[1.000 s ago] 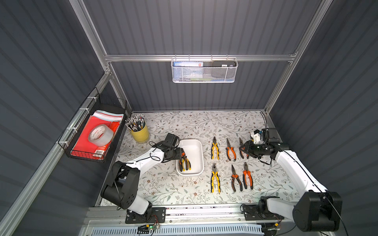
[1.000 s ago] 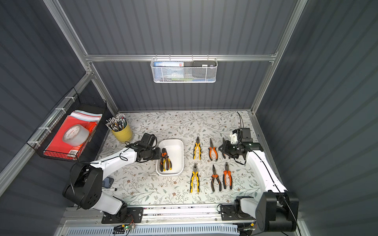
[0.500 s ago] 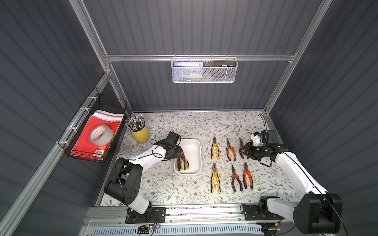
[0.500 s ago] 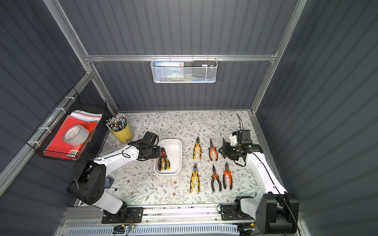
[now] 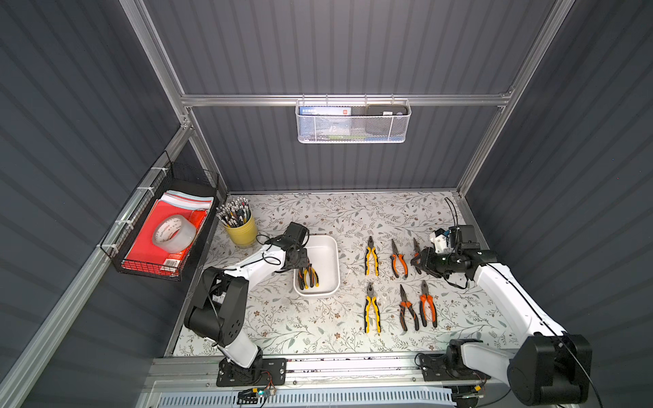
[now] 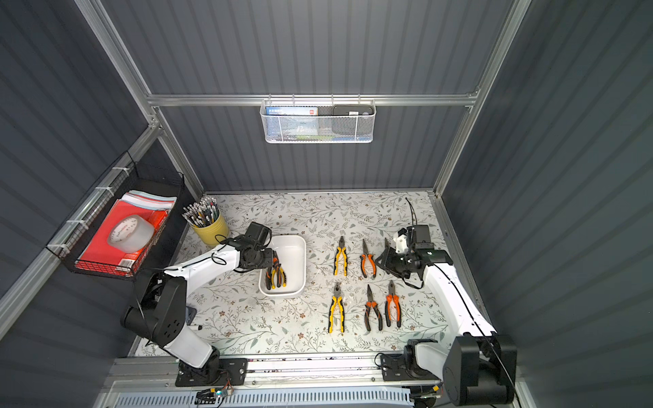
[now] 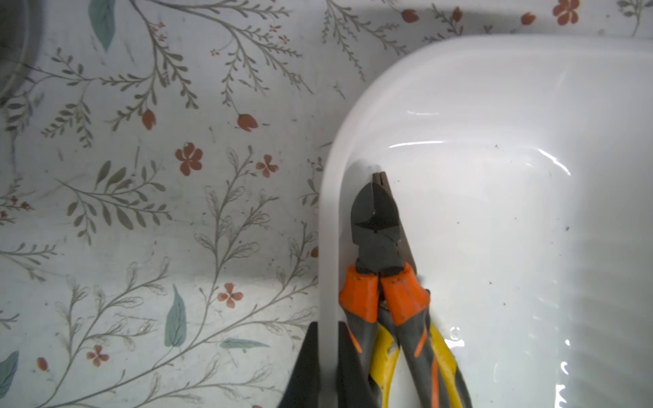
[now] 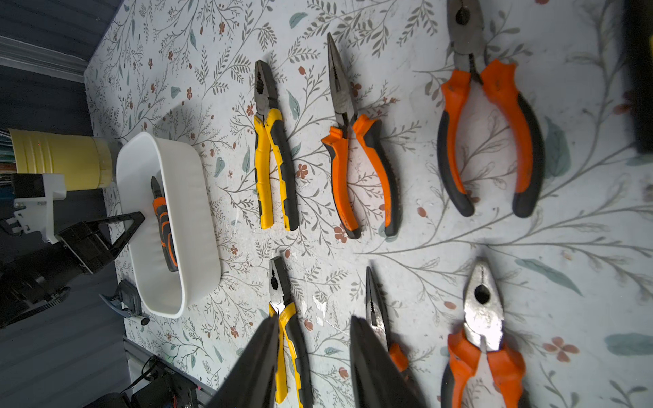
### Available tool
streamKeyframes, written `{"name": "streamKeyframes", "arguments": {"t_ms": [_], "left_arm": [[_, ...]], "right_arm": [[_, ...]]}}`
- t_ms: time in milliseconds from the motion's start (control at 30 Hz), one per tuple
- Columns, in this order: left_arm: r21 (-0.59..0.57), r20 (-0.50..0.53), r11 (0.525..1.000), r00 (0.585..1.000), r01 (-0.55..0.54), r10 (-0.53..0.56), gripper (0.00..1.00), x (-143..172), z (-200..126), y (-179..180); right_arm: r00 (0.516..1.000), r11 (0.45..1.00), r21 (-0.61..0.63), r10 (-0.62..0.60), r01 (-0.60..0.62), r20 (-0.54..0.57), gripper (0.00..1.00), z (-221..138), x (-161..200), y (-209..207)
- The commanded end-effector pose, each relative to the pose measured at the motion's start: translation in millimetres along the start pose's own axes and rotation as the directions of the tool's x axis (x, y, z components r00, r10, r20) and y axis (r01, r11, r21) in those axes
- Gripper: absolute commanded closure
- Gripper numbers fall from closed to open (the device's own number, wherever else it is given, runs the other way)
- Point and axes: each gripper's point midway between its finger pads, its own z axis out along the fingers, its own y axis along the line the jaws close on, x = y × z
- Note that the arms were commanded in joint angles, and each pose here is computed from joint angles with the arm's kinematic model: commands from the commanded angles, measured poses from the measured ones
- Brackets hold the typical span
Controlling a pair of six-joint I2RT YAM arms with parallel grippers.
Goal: Take the pliers out of the storage box
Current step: Move the storage box to the center of the board.
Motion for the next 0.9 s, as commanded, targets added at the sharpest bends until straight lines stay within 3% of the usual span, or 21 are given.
{"name": "streamKeyframes", "arguments": {"t_ms": [0,367,467,533,600,733,867], "left_arm": [[-0.035,0.072,0.999,0.997,0.012,-0.009,0.98,-19.7,-14.1,14.8],[-0.155,0.116,0.987,0.993,0.041,-0.022,0.95,-30.1,-17.8,39.0],[-0.179,0.130,0.982,0.991,0.054,-0.030,0.77,-33.2,-19.3,43.6],[-0.188,0.147,0.980,0.988,0.066,-0.038,0.51,-37.6,-22.6,45.2],[-0.184,0.164,0.980,0.985,0.077,-0.047,0.38,-42.1,-26.6,45.6],[-0.161,0.219,0.979,0.972,0.123,-0.086,0.29,-55.1,-41.6,47.4],[-0.039,0.299,0.984,0.942,0.172,-0.153,0.31,-75.7,-75.9,34.1]], "right_arm": [[1.000,1.000,-0.010,-0.001,0.001,-0.004,0.62,-1.7,2.8,2.7],[1.000,1.000,0.005,-0.013,0.013,-0.003,0.61,-2.3,2.8,0.3],[1.000,1.000,0.006,-0.018,0.018,-0.002,0.59,-3.2,2.4,0.8],[1.000,1.000,0.004,-0.031,0.031,-0.003,0.57,-4.5,2.0,3.0],[0.998,0.999,0.004,-0.054,0.054,-0.010,0.56,-5.1,2.6,6.4],[0.996,0.996,0.025,-0.083,0.083,-0.016,0.56,-7.0,1.8,10.2],[0.996,0.996,0.029,-0.084,0.085,-0.008,0.56,-8.4,-0.4,13.1]]}}
